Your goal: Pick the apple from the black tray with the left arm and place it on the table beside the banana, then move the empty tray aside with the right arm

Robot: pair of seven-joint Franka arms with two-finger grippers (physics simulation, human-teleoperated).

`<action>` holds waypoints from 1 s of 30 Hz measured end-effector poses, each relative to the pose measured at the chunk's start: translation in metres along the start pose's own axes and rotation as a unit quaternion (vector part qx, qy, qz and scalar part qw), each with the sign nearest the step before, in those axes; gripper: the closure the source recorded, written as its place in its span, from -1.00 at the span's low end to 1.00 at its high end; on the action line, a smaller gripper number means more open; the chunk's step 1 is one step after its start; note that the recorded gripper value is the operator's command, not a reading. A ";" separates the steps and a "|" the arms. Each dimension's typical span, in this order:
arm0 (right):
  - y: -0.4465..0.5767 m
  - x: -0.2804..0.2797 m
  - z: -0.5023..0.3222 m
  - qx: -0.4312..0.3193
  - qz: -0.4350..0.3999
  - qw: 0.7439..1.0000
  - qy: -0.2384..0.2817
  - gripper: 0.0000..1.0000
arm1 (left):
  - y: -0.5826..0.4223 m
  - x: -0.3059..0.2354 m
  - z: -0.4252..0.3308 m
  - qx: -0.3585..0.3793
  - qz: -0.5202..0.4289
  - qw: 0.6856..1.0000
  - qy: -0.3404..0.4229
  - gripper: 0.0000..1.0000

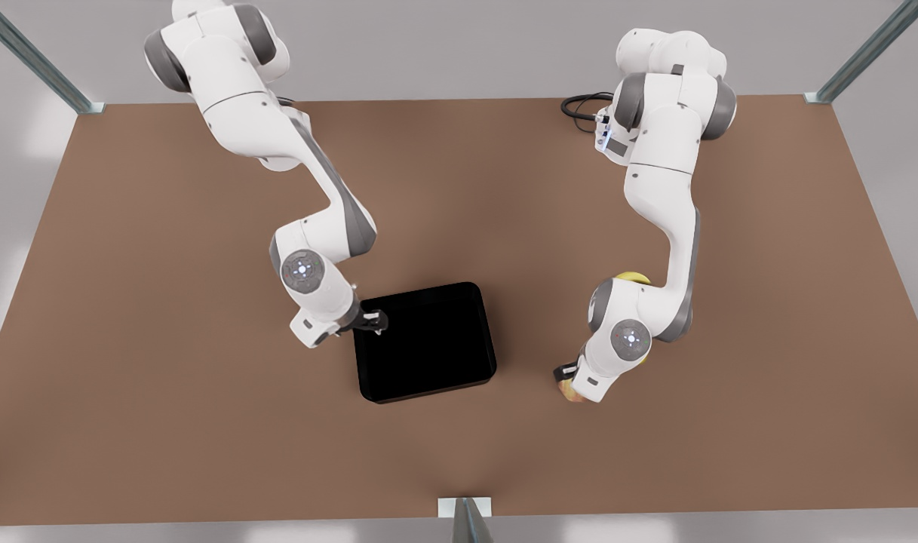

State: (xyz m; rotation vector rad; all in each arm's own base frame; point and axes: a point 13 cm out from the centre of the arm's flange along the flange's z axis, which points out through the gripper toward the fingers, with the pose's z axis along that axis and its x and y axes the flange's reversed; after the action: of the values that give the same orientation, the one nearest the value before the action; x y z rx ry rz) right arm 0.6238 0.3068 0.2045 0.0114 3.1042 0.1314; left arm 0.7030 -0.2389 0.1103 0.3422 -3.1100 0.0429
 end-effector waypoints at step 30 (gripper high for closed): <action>-0.018 -0.011 0.111 -0.025 0.090 0.995 -0.031 0.10 | 0.209 -0.001 -0.284 0.022 0.095 0.995 -0.018 -1.00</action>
State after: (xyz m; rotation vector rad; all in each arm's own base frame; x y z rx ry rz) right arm 0.6383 0.2981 0.0928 0.2881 3.0320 0.2100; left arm 0.6615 -0.0263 0.3887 0.0473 -3.1710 0.1078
